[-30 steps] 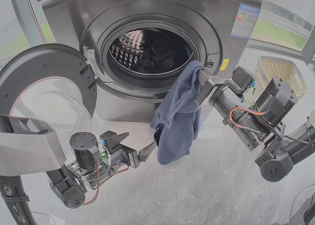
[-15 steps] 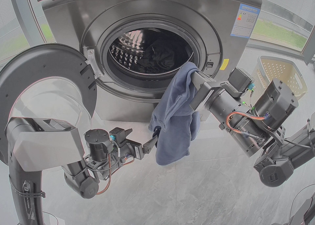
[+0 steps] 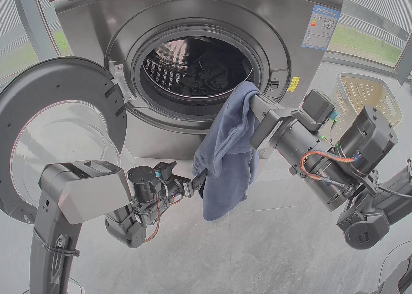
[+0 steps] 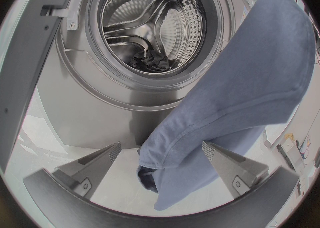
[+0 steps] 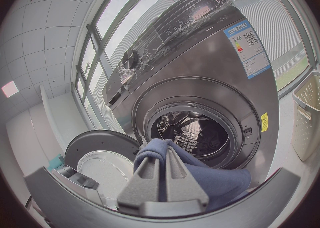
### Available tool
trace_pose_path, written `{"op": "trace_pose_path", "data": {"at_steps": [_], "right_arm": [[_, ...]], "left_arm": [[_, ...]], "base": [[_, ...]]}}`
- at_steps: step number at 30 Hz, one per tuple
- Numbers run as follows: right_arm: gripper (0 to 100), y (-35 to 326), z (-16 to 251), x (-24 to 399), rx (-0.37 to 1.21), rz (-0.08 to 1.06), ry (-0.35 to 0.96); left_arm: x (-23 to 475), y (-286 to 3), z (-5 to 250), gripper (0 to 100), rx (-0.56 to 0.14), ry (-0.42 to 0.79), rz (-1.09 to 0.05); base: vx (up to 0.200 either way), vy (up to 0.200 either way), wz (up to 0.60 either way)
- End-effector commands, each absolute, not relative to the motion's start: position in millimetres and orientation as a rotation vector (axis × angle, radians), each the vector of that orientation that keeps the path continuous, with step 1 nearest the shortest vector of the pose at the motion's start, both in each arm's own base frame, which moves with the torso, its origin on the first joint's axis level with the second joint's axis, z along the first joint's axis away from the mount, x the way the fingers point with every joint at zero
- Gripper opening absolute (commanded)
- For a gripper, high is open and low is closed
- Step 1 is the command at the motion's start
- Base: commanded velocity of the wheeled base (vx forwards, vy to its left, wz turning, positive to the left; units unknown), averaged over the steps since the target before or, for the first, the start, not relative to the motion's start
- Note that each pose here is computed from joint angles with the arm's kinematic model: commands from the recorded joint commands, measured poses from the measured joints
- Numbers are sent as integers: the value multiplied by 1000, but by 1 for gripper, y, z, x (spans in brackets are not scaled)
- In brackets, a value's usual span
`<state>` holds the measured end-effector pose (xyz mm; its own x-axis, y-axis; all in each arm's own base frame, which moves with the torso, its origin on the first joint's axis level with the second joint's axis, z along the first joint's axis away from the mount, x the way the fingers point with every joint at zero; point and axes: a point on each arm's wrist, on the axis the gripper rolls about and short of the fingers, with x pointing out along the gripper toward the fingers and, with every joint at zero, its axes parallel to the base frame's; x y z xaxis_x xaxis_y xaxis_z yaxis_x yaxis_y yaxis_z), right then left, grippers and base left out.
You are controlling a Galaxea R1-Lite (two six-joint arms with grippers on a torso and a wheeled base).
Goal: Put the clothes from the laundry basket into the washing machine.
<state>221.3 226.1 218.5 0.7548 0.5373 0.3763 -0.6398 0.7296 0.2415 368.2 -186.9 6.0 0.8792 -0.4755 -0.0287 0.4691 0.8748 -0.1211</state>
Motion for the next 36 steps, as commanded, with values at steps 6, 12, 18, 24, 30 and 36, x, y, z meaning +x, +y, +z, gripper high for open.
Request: {"op": "trace_pose_path", "data": {"at_steps": [6,12,18,24,30,36], "right_arm": [[0,228,221,217,379,673,-297],[0,229,221,216,379,676,-296],[0,229,220,216,378,677,-294],[0,230,220,215,378,680,-292],[0,231,220,214,379,683,-291],[0,226,213,217,364,666,-272]], "left_arm": [[396,-197,-36,100,-81,42,-467],[388,-193,-40,100,-66,78,-468],[401,-198,-41,100,-75,34,-469],[408,-202,-46,100,-80,13,-466],[411,-201,-46,0,-85,2,-458],[414,-199,-33,0,-100,-33,-448]], "base": [[0,0,0],[0,0,0],[0,0,0],[0,0,0],[0,0,0],[0,0,0]]}}
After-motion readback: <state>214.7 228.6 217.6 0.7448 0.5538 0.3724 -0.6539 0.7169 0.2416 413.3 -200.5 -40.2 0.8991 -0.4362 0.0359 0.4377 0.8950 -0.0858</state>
